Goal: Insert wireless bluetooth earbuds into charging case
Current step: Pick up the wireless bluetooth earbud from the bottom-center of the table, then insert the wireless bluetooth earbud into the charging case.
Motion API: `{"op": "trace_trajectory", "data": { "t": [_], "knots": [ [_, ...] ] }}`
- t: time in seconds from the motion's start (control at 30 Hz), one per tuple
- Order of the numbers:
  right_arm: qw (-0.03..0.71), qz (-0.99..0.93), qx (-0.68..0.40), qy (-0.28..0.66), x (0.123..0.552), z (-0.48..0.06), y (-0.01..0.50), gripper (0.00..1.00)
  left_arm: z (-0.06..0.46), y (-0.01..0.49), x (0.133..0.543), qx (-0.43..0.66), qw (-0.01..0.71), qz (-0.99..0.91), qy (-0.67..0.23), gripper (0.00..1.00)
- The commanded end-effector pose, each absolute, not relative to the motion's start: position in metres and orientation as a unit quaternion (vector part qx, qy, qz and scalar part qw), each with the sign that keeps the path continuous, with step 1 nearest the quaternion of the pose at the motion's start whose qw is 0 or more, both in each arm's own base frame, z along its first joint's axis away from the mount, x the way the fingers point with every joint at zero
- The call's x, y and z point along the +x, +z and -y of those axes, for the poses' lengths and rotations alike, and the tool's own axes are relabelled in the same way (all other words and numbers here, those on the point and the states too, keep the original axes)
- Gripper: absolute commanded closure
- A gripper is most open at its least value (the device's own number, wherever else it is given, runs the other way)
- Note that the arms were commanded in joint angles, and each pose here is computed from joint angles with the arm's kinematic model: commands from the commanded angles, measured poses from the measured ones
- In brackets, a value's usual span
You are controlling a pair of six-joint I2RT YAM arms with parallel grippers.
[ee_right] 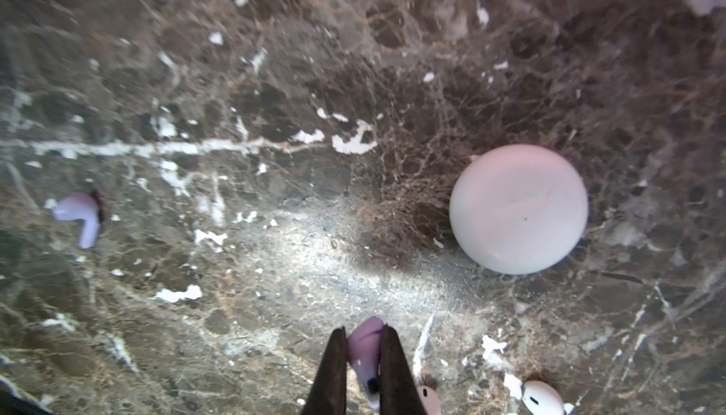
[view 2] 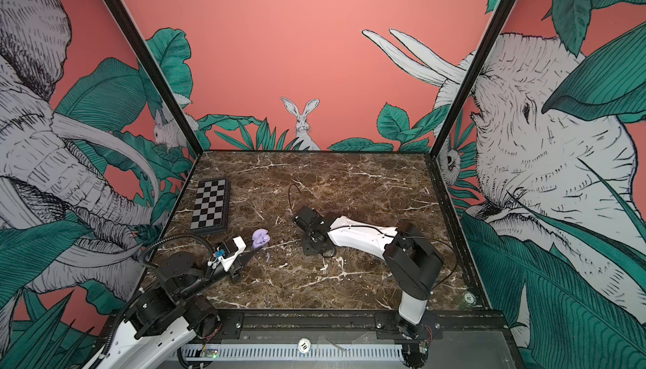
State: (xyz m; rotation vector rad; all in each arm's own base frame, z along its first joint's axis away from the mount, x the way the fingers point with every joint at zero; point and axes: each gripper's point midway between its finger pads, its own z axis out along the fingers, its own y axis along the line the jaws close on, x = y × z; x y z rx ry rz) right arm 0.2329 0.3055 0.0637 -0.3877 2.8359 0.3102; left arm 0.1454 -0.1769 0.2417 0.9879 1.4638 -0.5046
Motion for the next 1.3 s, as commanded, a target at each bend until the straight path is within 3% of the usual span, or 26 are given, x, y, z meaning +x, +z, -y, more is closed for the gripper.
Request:
{"op": "trace_trajectory", "data": {
  "t": [0.0, 0.47, 0.87, 1.27],
  "knots": [
    [0.147, -0.974, -0.118, 0.125, 0.235, -0.305, 0.079, 1.00, 0.180, 0.237, 0.145, 0.433, 0.602, -0.633, -0.222, 1.00],
    [0.224, -0.935, -0.112, 0.250, 0.228, -0.315, 0.162, 1.00, 0.184, 0.237, 0.150, 0.431, 0.596, -0.640, -0.223, 1.00],
    [0.335, -0.858, -0.135, 0.366, 0.218, -0.323, 0.270, 1.00, 0.198, 0.264, 0.171, 0.399, 0.600, -0.651, -0.240, 1.00],
    [0.409, -0.794, -0.172, 0.416, 0.194, -0.338, 0.337, 1.00, 0.205, 0.281, 0.197, 0.324, 0.659, -0.631, -0.249, 1.00]
  ]
}}
